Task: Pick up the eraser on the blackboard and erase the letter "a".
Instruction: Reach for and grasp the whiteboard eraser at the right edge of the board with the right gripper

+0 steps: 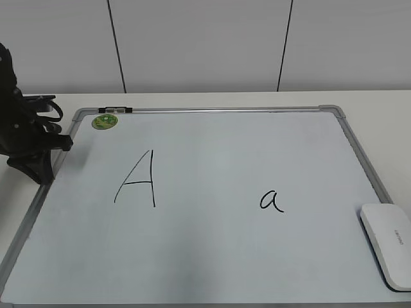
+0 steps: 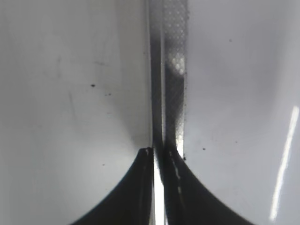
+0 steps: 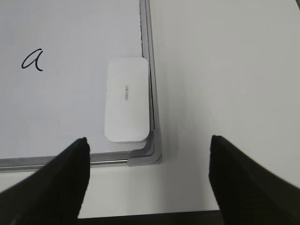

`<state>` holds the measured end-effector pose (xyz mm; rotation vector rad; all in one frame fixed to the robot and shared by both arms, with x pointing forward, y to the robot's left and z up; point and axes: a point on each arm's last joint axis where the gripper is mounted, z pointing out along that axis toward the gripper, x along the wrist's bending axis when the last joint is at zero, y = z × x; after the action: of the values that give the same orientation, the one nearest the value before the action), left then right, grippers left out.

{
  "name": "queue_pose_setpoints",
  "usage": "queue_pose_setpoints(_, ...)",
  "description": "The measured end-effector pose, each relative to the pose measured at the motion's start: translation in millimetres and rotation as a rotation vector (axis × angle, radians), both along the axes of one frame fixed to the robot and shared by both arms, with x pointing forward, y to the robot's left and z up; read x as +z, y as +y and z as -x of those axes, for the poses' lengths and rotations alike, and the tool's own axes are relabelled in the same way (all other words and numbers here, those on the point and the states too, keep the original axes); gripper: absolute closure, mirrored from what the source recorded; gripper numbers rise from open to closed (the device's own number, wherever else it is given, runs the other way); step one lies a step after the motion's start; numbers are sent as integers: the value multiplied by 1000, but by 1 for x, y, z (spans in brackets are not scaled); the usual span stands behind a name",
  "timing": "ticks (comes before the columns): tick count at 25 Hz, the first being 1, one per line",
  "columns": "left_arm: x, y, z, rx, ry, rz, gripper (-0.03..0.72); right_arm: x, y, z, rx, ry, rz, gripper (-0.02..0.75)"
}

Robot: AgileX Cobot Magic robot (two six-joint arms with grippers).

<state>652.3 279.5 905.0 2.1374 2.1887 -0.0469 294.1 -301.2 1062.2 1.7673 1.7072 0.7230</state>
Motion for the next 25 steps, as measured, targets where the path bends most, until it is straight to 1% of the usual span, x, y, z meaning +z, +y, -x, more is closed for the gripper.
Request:
queue_pose_setpoints(2, 0, 0, 0, 0, 0, 0, 656, 3, 0, -11, 13, 34, 11, 151)
queue_pose_setpoints(3, 0, 0, 0, 0, 0, 0, 654, 4, 0, -21, 25, 72, 17, 151)
queue_pose_setpoints(4, 0, 0, 0, 0, 0, 0, 654, 4, 0, -21, 25, 72, 17, 151)
queue_pose_setpoints(5, 0, 0, 0, 0, 0, 0, 653, 5, 1, -36, 43, 126, 19, 151)
queue_pose_setpoints(7, 0, 0, 0, 0, 0, 0, 650, 4, 3, -48, 52, 175, 4, 151)
queue_pose_setpoints(9, 0, 0, 0, 0, 0, 0, 650, 1, 7, -67, 58, 248, -30, 151)
queue_pose_setpoints(10, 0, 0, 0, 0, 0, 0, 650, 1, 7, -70, 58, 259, -32, 151)
queue_pose_setpoints(11, 0, 0, 0, 0, 0, 0, 649, -2, 8, -83, 59, 320, -51, 151)
queue_pose_setpoints(12, 0, 0, 0, 0, 0, 0, 649, -5, 9, -92, 59, 354, -59, 148)
queue_pose_setpoints(13, 0, 0, 0, 0, 0, 0, 648, -5, 9, -92, 59, 354, -59, 148)
queue_pose_setpoints(14, 0, 0, 0, 0, 1, 1, 648, -12, 10, -109, 62, 423, -58, 140)
queue_pose_setpoints(16, 0, 0, 0, 1, 1, 2, 647, -14, 10, -115, 62, 440, -58, 132)
queue_pose_setpoints(17, 0, 0, 0, 1, 1, 2, 646, -22, 10, -130, 60, 498, -59, 97)
queue_pose_setpoints(19, 0, 0, 0, 1, 1, 2, 645, -23, 10, -132, 59, 507, -59, 92)
queue_pose_setpoints(20, 0, 0, 0, 1, 1, 2, 643, -33, 11, -147, 51, 563, -70, 71)
queue_pose_setpoints(24, 0, 0, 0, 1, 1, 2, 641, -45, 12, -160, 53, 596, -77, 66)
queue_pose_setpoints(25, 0, 0, 0, 1, 1, 2, 641, -53, 12, -167, 52, 611, -85, 66)
